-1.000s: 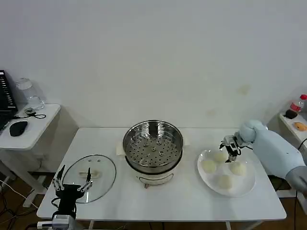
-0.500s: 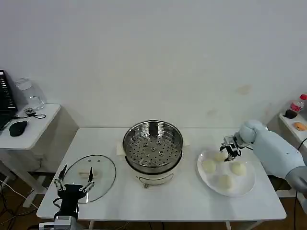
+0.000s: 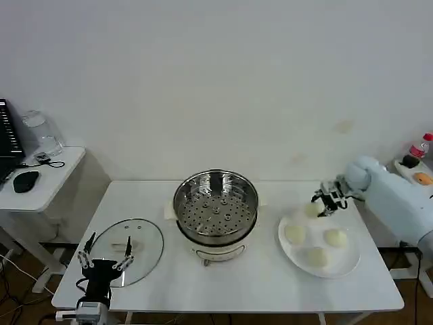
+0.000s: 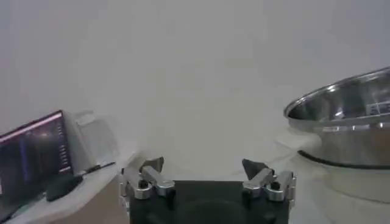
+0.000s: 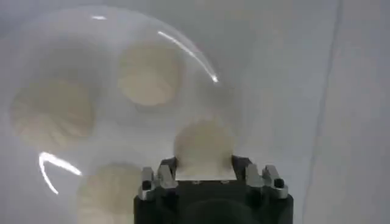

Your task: Take steamed baozi put them in steamer then cover it.

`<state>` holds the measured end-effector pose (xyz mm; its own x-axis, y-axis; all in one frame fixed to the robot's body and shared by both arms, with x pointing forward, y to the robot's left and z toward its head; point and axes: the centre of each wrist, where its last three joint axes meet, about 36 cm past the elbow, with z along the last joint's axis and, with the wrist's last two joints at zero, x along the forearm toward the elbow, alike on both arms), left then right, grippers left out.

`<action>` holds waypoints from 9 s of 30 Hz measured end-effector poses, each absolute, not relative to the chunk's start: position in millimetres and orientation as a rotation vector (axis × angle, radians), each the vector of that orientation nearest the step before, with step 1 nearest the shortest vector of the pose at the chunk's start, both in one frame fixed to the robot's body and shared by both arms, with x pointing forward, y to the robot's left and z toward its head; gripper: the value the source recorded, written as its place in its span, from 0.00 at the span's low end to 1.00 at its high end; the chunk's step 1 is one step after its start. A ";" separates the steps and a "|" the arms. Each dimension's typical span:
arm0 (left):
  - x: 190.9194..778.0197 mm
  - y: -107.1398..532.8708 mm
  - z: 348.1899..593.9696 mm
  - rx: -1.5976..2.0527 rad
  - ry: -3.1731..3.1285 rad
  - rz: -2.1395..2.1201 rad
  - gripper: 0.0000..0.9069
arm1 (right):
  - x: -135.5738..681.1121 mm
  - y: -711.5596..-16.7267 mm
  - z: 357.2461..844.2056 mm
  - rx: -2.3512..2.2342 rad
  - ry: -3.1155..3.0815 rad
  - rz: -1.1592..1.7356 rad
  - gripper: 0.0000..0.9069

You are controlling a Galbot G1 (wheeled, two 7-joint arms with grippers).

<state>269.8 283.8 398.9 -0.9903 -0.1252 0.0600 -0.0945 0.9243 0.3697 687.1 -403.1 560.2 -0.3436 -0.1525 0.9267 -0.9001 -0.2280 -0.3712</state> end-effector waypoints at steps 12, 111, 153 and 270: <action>273.4 296.5 390.7 0.197 -2.964 -0.512 1.00 | 708.6 -338.1 673.5 1.361 -1.510 1.807 0.69; 292.1 319.2 418.8 0.108 -2.976 -0.448 1.00 | 594.6 -349.8 600.0 1.393 -1.373 1.673 1.00; 290.6 333.6 419.8 0.178 -2.964 -0.462 1.00 | 607.8 -333.0 458.9 1.301 -1.411 1.453 0.92; 301.8 336.7 432.8 0.173 -3.001 -0.486 1.00 | 642.3 -149.3 663.3 1.358 -1.567 1.472 1.00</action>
